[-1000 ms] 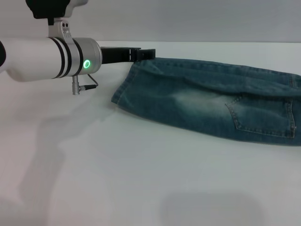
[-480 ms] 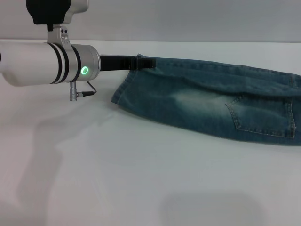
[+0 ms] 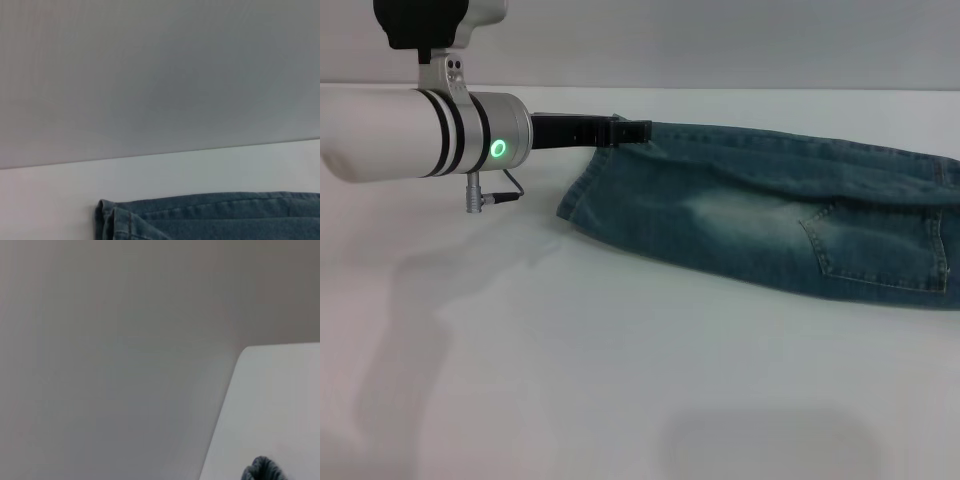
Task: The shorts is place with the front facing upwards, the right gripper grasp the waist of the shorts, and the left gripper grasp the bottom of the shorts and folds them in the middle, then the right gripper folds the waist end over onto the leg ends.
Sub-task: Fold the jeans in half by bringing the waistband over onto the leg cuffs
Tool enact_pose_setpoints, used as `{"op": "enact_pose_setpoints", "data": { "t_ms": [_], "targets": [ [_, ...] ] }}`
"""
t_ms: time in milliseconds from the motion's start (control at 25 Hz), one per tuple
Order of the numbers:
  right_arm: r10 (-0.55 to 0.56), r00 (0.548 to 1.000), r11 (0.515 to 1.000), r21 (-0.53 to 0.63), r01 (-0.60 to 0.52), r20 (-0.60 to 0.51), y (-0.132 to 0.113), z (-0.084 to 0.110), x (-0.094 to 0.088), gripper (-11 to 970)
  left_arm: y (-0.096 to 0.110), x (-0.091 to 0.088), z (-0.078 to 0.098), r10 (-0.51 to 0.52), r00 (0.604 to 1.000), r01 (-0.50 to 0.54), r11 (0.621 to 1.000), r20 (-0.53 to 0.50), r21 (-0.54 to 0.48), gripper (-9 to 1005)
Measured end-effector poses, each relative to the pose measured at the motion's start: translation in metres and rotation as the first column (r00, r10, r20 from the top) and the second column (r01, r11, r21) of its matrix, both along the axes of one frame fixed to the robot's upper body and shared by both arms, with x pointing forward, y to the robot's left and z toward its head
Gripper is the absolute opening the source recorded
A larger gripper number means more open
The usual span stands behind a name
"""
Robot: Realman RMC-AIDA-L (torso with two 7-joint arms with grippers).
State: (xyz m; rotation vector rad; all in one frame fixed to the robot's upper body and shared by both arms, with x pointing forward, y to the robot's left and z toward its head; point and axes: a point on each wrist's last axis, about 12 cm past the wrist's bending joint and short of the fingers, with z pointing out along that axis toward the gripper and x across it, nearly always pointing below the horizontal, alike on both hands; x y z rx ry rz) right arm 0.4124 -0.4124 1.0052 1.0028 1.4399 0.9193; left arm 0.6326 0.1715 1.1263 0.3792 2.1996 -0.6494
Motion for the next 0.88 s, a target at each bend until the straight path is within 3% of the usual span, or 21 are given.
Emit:
{"op": "enact_pose_setpoints", "data": {
  "t_ms": [200,400,600,880],
  "targets": [
    [0.01,1.0,1.0,-0.008,-0.01,-0.006,-0.001,0.002,0.008,541,0.0,0.0,0.0,-0.002,1.0,0.002,1.0,-0.002,0.0,812],
    [-0.012,0.999,1.0,-0.015,0.012,-0.037,-0.008,-0.001,0.004,560,0.001,0.0,0.001,0.0,1.0,0.0,1.0,-0.004,-0.004,812],
    [-0.02,0.998,1.0,-0.014,0.019,-0.055,-0.009,-0.002,0.003,641,0.001,0.0,0.002,-0.004,1.0,0.004,1.0,-0.003,-0.004,811],
    [0.017,0.997,1.0,-0.022,-0.019,-0.077,-0.003,-0.003,0.017,639,0.0,0.001,0.003,-0.007,1.0,0.007,1.0,0.0,-0.004,811]
  ]
}}
